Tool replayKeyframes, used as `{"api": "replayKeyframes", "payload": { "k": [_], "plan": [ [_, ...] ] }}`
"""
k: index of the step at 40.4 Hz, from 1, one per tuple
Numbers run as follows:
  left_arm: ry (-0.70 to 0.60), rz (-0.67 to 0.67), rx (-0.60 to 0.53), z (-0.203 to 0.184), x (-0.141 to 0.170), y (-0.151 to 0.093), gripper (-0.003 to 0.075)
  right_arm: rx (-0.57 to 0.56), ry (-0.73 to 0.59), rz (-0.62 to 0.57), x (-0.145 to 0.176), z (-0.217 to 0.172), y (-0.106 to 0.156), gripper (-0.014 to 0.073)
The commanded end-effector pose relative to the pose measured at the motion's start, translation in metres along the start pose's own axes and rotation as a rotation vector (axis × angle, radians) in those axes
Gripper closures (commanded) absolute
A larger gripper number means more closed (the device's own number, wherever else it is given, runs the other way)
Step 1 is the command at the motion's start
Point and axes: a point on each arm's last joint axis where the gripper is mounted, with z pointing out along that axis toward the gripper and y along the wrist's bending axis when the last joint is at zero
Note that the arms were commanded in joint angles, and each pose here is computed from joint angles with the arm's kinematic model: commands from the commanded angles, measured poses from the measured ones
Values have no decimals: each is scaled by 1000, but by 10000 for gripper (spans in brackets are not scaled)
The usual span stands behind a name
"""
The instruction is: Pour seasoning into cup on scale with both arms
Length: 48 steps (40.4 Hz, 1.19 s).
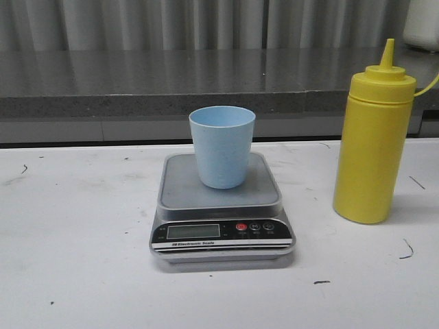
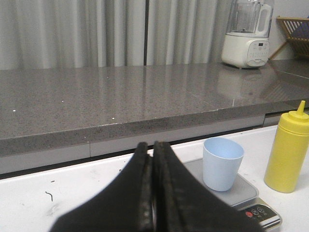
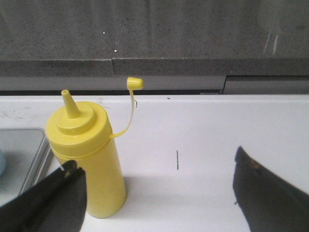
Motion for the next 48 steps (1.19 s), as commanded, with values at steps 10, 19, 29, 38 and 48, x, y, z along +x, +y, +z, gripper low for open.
{"api": "replayKeyframes", "payload": {
  "k": [10, 19, 29, 38, 48],
  "plan": [
    [-100, -21, 3, -1, -15, -1, 740, -107, -109, -45, 35, 30, 17, -38],
    [-100, -21, 3, -1, -15, -1, 740, -135, -124, -39, 65, 46, 23, -38],
    [-100, -21, 3, -1, -15, -1, 740, -156, -72, -54, 89, 79, 34, -38],
    [-100, -21, 3, -1, -15, -1, 740, -157, -113, -20, 106, 101, 36, -38],
    [-100, -21, 3, -1, -15, -1, 740, -176, -194, 33, 118, 115, 37, -38]
  ]
}}
